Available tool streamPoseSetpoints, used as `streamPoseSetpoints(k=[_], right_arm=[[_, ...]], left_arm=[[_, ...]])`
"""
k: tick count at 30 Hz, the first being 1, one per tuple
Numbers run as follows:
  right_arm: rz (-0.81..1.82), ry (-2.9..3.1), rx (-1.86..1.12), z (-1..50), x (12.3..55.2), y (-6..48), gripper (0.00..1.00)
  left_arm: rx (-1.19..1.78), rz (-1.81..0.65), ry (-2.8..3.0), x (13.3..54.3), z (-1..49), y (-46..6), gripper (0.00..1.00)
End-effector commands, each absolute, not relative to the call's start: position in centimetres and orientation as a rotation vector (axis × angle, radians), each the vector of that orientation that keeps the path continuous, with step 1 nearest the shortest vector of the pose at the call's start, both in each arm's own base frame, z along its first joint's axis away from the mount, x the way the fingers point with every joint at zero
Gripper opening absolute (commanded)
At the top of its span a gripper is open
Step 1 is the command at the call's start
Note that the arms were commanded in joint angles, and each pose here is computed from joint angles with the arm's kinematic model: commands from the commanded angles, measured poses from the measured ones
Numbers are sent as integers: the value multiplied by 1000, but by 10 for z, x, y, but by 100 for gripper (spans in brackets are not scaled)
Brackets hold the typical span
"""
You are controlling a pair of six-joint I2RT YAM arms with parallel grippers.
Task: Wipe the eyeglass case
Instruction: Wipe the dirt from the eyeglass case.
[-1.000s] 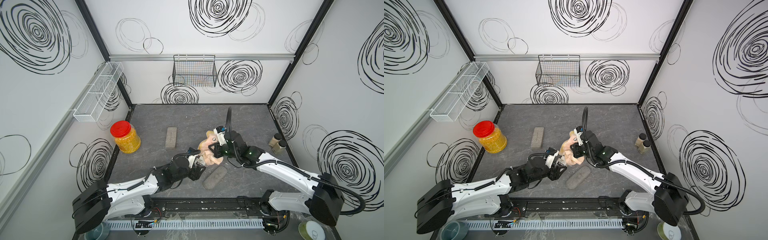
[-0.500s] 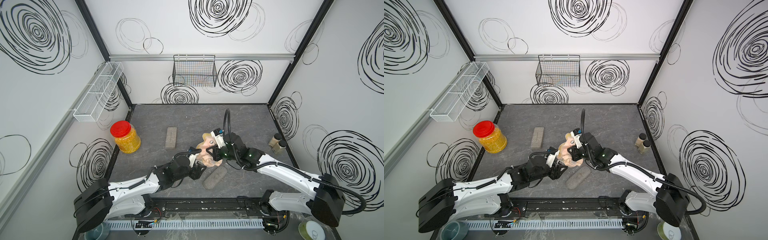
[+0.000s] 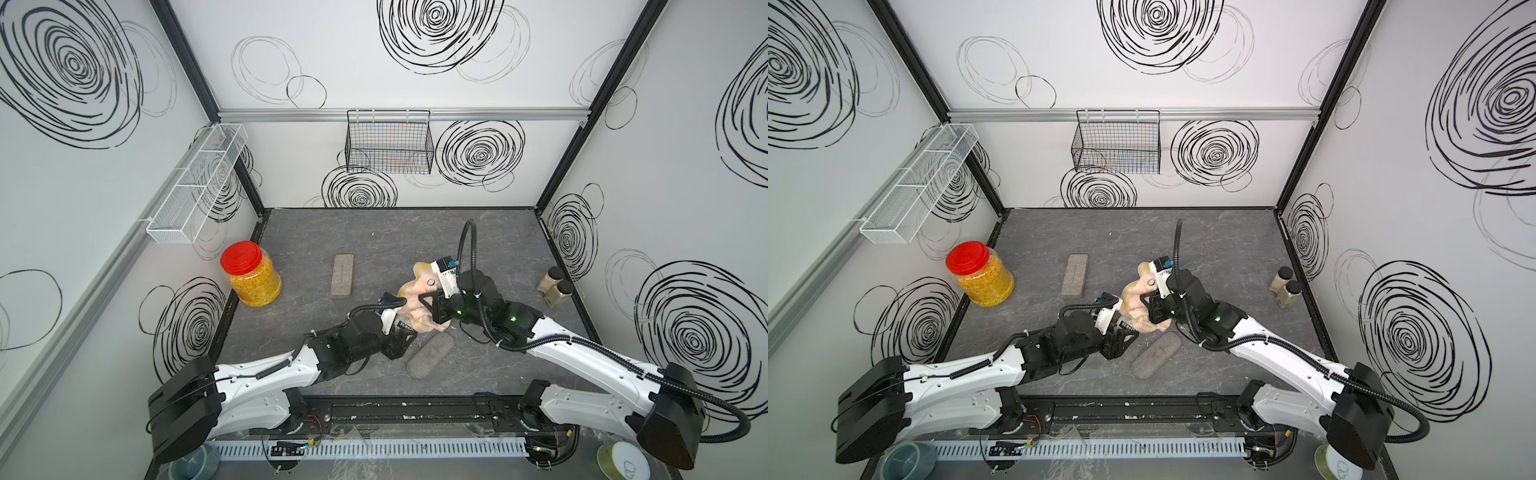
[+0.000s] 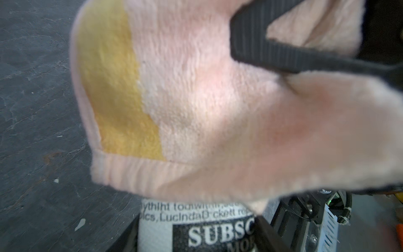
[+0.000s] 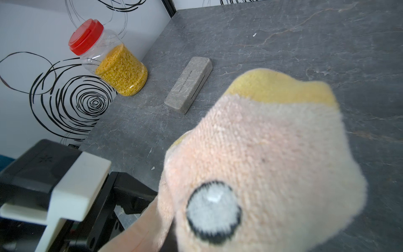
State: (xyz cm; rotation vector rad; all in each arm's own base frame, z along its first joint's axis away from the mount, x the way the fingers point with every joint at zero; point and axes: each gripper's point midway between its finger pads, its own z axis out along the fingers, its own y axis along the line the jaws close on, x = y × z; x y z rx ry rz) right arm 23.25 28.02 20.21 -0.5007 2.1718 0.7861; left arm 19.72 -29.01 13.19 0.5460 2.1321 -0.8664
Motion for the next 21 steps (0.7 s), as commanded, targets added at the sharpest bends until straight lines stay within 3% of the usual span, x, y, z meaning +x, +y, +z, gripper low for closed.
streamPoseSetpoints(k=[1, 10, 17, 21], right_arm=[[673, 2126, -403, 218, 248, 265, 2], [857, 2112, -634, 222, 227, 300, 2], [587, 2114, -396, 226, 265, 262, 2], [584, 2098, -372, 230, 270, 259, 3]], left_arm=[[537, -919, 2004, 208, 172, -304, 62], [479, -905, 1991, 215, 172, -296, 62], [455, -929, 2001, 219, 172, -292, 62], [453, -919, 2015, 219, 166, -289, 62]])
